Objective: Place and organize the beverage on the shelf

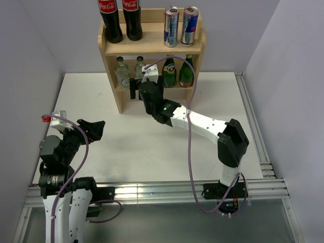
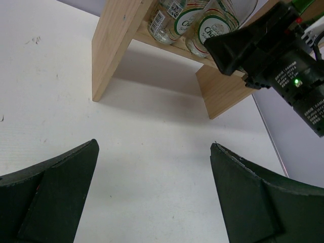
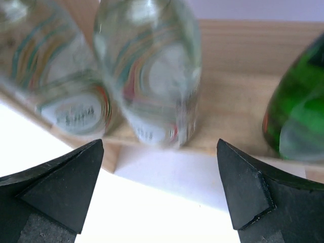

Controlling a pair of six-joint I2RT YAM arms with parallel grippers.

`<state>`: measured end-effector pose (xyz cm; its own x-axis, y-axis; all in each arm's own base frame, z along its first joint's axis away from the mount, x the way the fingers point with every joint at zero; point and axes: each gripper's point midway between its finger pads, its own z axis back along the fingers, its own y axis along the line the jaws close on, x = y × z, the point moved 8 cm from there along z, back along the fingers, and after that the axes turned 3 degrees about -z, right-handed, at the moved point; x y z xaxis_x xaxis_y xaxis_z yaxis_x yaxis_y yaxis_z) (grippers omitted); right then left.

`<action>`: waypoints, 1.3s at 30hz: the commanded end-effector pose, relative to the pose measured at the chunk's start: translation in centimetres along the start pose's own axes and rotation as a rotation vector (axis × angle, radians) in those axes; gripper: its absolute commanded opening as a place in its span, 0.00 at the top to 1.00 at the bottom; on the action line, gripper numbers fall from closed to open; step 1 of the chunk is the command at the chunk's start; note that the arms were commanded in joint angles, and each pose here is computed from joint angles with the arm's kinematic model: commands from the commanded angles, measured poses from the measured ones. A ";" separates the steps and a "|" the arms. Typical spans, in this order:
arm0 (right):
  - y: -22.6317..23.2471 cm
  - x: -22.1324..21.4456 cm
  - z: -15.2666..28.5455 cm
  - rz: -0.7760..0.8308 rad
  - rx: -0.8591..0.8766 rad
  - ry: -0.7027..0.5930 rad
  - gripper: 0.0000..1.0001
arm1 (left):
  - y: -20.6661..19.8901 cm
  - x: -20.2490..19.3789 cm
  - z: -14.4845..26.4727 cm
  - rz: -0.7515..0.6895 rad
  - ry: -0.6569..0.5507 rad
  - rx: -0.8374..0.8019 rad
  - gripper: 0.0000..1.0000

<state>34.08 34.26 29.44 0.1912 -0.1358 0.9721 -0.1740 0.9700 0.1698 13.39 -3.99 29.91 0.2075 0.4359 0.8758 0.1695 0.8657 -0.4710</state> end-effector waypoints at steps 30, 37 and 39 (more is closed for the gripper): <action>-12.6 6.3 31.8 -0.318 0.104 -0.123 0.00 | -0.2 0.5 0.2 -0.029 -0.039 -0.016 0.01; -12.7 5.8 31.9 -0.309 0.120 -0.117 0.00 | -0.1 0.4 0.0 -0.026 -0.029 -0.013 0.01; -12.6 5.8 31.9 -0.302 0.123 -0.117 0.00 | -0.1 0.4 0.0 -0.025 -0.028 -0.012 0.01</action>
<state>6.45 15.15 38.06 0.1654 -0.4392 0.8831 -0.2713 0.8406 0.4689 13.40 -3.94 29.92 0.2052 0.4366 0.8759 0.1666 0.8663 -0.4708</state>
